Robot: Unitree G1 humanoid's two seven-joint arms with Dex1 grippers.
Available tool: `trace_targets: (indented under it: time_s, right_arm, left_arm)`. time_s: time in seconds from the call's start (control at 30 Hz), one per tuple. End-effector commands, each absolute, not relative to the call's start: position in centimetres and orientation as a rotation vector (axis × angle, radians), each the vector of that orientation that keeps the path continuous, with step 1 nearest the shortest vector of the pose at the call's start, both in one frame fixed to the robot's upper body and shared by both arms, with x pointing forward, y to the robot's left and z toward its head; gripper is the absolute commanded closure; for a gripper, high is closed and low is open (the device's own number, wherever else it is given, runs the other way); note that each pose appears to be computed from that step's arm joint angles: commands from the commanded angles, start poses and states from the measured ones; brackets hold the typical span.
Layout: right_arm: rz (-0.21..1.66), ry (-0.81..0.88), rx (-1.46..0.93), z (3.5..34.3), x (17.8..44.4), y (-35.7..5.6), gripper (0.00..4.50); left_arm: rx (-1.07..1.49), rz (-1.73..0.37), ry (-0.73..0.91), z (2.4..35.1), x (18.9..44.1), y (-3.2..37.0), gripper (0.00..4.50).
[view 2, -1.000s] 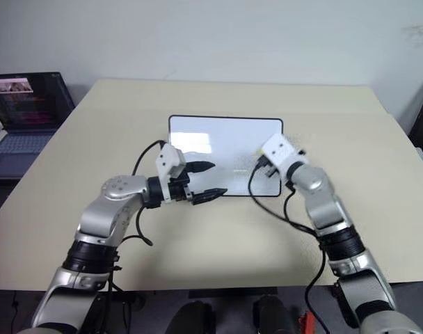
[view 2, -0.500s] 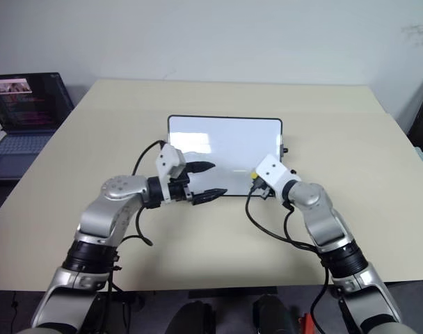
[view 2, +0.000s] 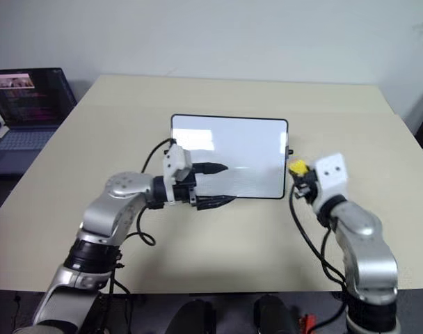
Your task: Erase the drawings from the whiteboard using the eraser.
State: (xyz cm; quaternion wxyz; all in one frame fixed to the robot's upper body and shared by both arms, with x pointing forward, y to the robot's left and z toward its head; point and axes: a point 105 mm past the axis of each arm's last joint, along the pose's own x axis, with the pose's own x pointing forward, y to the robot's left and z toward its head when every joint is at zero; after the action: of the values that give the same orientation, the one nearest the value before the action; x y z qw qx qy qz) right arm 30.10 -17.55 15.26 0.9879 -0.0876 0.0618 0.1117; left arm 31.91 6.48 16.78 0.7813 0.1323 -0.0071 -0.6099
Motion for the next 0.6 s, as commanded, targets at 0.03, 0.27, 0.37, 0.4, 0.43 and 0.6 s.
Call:
trace_targets:
  time_s: [0.03, 0.27, 0.37, 0.4, 0.43, 0.6]
  right_arm:
    - [0.106, 0.153, -0.165, 14.0, 30.0, -18.8, 3.33]
    - [0.032, 0.197, -0.172, 12.0, 31.9, -19.5, 3.33]
    - [0.026, 0.206, -0.162, 11.6, 32.2, -19.6, 3.33]
    - [0.028, 0.209, -0.154, 11.4, 32.3, -19.6, 3.33]
    - [0.029, 0.213, -0.148, 11.3, 32.4, -19.5, 3.33]
    - [-0.001, 0.22, -0.141, 10.6, 32.8, -20.2, 3.33]
  left_arm:
    - [0.341, -1.384, -0.067, 17.2, 32.0, 4.4, 0.0]
    - [0.379, -1.452, -0.088, 17.1, 32.9, 1.6, 0.0]
    - [0.408, -1.472, -0.091, 16.8, 32.9, 1.0, 0.0]
    - [0.416, -1.472, -0.09, 16.6, 33.0, 1.0, 0.0]
    - [0.42, -1.472, -0.09, 16.6, 33.0, 1.0, 0.0]
    - [0.439, -1.477, -0.083, 16.0, 33.0, 1.1, 0.0]
